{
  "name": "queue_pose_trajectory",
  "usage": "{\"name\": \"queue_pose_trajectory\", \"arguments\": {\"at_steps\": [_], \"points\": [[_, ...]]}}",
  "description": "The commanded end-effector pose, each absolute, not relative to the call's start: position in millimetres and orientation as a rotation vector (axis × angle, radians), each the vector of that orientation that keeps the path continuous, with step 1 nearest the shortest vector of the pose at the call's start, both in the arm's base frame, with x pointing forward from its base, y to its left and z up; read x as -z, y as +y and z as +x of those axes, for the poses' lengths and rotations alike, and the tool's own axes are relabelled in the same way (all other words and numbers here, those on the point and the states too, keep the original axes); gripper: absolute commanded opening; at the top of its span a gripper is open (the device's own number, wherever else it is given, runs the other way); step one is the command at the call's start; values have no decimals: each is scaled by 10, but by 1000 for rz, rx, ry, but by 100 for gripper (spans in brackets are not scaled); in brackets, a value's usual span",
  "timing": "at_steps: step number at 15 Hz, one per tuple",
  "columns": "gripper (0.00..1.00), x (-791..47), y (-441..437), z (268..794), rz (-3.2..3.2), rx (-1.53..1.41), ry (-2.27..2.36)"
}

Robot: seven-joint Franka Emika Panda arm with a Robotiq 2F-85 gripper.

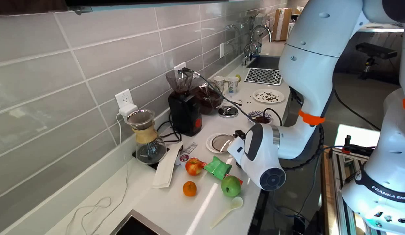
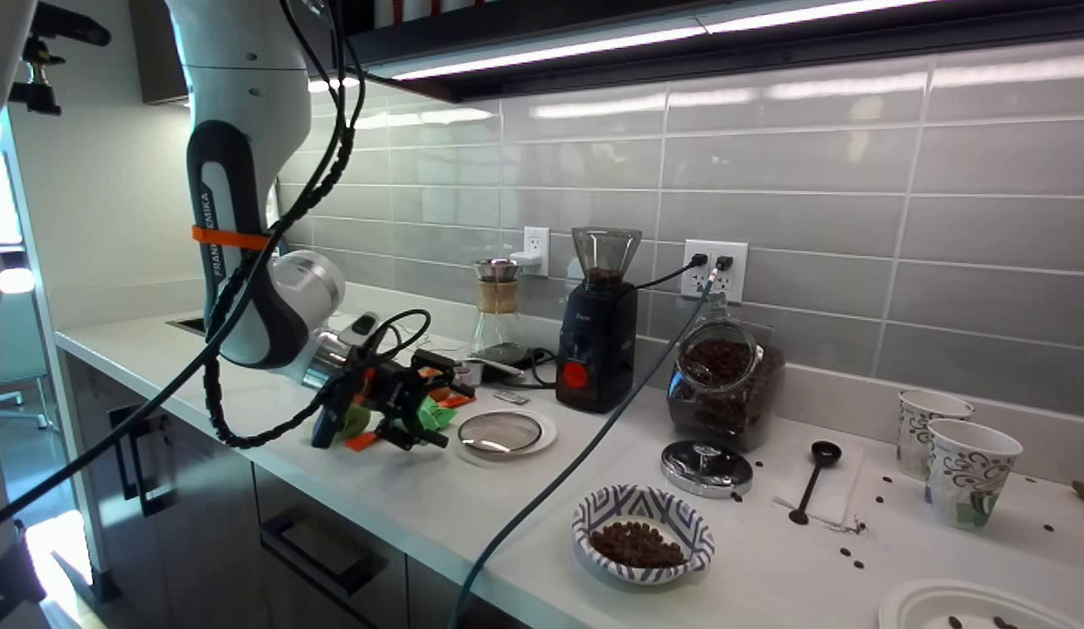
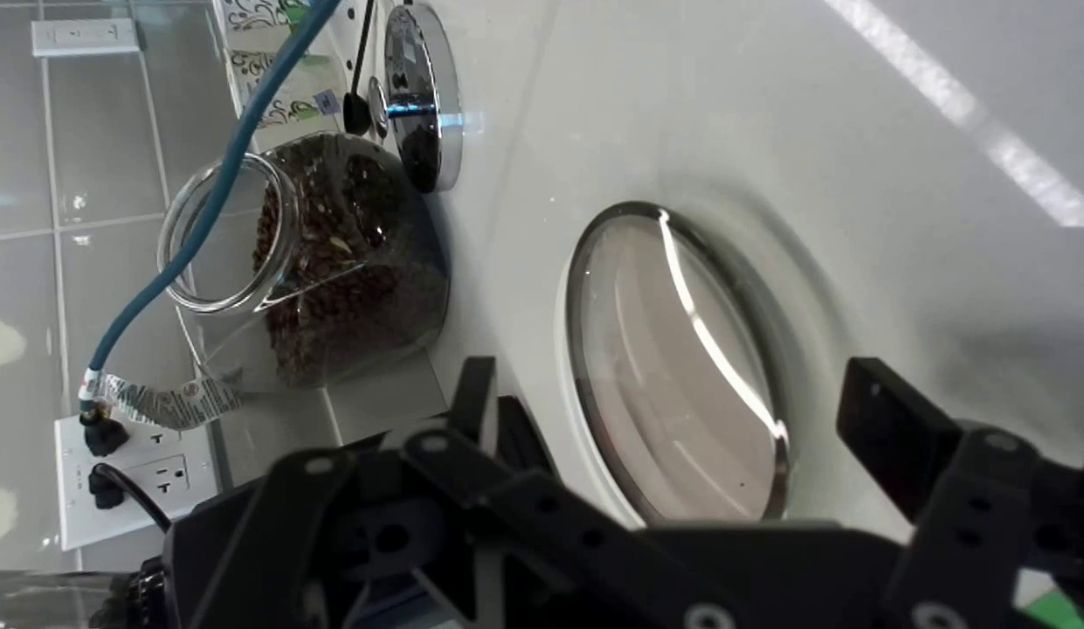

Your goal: Pick up the clear lid on the white plate and put it on the black machine

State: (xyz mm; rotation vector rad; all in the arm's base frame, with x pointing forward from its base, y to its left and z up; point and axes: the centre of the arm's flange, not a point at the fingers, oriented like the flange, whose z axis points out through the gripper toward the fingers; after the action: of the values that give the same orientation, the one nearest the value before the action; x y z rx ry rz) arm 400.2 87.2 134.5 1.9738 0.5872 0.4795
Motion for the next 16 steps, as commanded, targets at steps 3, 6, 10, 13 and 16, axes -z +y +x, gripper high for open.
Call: {"name": "queue_pose_trajectory", "arguments": {"at_steps": [3,6,10,13,16], "points": [[100,-1170,850,4134,1954,-516,617],[100,-1128,842,4175,1950,-518,625],[100,-1122,828,4245,1943,-531,630],[100,-1095,816,4280,1933,-530,635],[98,-1075,802,4305,1932,-526,626]]}}
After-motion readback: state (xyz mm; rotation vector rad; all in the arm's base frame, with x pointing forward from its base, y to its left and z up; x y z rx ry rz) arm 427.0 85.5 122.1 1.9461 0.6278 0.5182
